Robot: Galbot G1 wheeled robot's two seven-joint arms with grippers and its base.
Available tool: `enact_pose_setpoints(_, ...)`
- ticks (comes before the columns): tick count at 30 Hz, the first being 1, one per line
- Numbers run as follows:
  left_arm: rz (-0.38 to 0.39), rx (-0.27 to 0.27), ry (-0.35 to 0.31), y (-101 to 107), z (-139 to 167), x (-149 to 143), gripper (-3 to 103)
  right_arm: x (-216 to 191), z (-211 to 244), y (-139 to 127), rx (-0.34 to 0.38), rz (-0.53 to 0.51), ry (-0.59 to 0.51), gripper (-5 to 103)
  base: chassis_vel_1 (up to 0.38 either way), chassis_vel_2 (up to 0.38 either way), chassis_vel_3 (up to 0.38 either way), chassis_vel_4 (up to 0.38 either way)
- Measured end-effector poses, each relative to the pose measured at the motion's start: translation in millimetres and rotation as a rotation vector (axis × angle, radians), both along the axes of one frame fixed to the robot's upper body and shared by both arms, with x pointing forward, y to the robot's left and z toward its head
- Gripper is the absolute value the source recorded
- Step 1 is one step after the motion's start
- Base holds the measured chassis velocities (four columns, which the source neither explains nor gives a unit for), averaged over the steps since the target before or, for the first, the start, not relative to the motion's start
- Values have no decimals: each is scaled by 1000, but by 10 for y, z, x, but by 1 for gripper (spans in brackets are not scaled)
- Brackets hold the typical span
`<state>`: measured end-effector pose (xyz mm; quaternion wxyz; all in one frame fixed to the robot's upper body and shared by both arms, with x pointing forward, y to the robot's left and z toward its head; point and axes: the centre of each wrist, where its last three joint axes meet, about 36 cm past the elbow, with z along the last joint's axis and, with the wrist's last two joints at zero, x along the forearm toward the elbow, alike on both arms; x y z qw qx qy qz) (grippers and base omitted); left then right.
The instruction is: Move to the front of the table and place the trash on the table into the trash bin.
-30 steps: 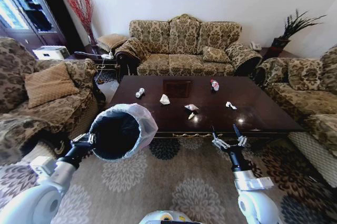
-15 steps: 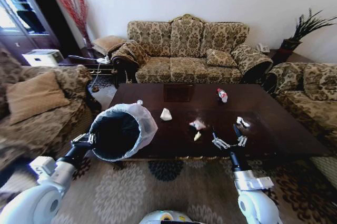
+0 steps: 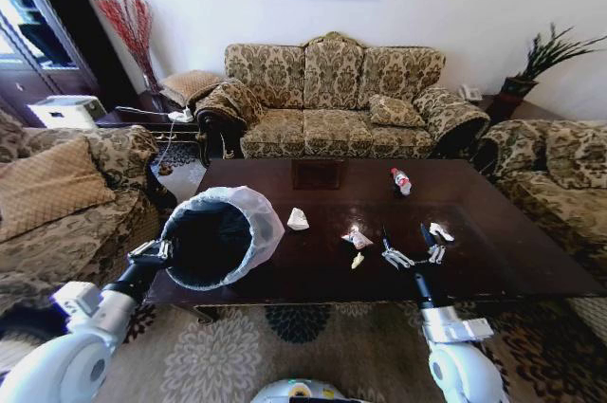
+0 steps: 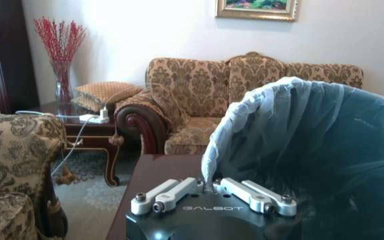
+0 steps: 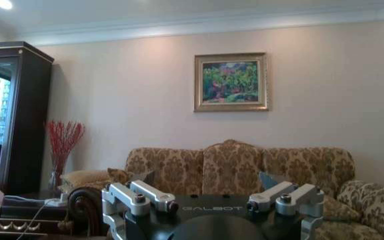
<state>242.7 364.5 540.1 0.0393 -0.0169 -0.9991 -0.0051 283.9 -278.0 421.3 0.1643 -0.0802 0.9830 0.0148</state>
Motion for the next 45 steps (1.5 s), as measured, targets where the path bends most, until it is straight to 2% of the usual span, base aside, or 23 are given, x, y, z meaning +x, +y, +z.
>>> enact_pose_setpoints(30, 0, 0, 0, 0, 0, 1, 0, 3, 0, -1, 1, -1, 0, 100, 0, 0, 0, 0)
enact_pose_setpoints(33, 3, -12, -1, -8, 95, -23, 0, -1, 8, 1, 0, -4, 2, 100, 0, 0, 0, 0)
enact_pose_setpoints(35, -5, -22, -17, -81, 364, -97, 0, -50, 163, 32, -14, -31, 16, 100, 0, 0, 0, 0)
enact_pose_setpoints(36, -5, -22, -17, -81, 364, -97, 0, -50, 163, 32, -14, -31, 16, 100, 0, 0, 0, 0)
enact_pose_setpoints(40, 4, -33, 2, -109, 398, -113, 0, -222, 649, 123, -70, -127, 43, 100, 0, 0, 0, 0)
enact_pose_setpoints(45, 10, -18, 17, -82, 435, -116, 0, -261, 743, 143, -83, -150, 49, 100, 0, 0, 0, 0)
